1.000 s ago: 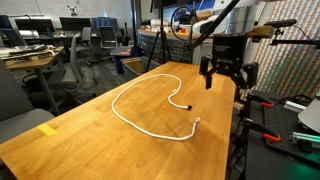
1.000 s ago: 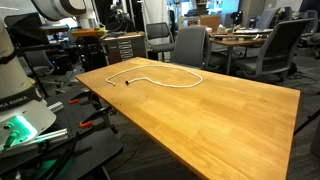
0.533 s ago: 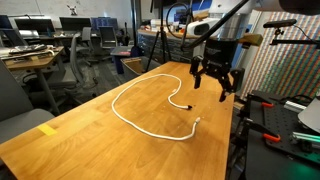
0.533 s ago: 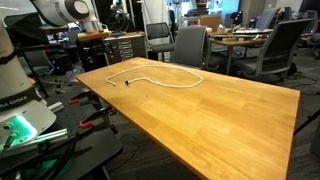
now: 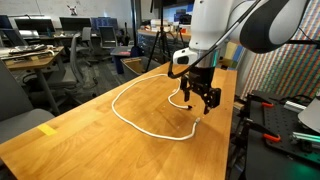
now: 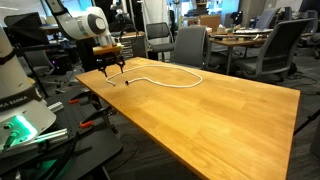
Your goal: Make a knot using the object on the table
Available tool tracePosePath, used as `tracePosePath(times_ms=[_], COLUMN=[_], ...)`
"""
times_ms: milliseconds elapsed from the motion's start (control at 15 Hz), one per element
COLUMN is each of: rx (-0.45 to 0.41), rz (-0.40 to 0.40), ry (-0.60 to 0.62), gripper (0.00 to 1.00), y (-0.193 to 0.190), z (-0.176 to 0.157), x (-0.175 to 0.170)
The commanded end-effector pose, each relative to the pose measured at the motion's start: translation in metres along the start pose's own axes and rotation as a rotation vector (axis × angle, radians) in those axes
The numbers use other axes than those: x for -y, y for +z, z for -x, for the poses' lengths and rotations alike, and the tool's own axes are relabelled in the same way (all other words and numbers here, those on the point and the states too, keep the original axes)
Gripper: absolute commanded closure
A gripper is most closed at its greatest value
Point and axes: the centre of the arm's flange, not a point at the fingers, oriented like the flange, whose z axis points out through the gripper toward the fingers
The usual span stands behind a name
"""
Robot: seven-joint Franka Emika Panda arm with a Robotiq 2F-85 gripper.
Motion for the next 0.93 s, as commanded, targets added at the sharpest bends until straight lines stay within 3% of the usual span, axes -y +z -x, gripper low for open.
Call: tracePosePath(times_ms=[0, 133, 200, 267, 467, 867], rx=[0.013, 0.016, 0.017, 0.020, 0.019, 0.002], rz=[-0.034, -0.064, -0.077, -0.088, -0.087, -0.092], ry=[0.003, 0.011, 0.014, 0.015, 0.013, 0.019], gripper=[0.02, 0.07, 0.23, 0.32, 0.48, 0.95], y=[0.040, 0.053, 0.059, 0.064, 0.067, 0.056], z=[-0.023, -0.025, -0.026, -0.027, -0.028, -0.029], x=[-0.012, -0.011, -0.011, -0.010, -0.010, -0.012])
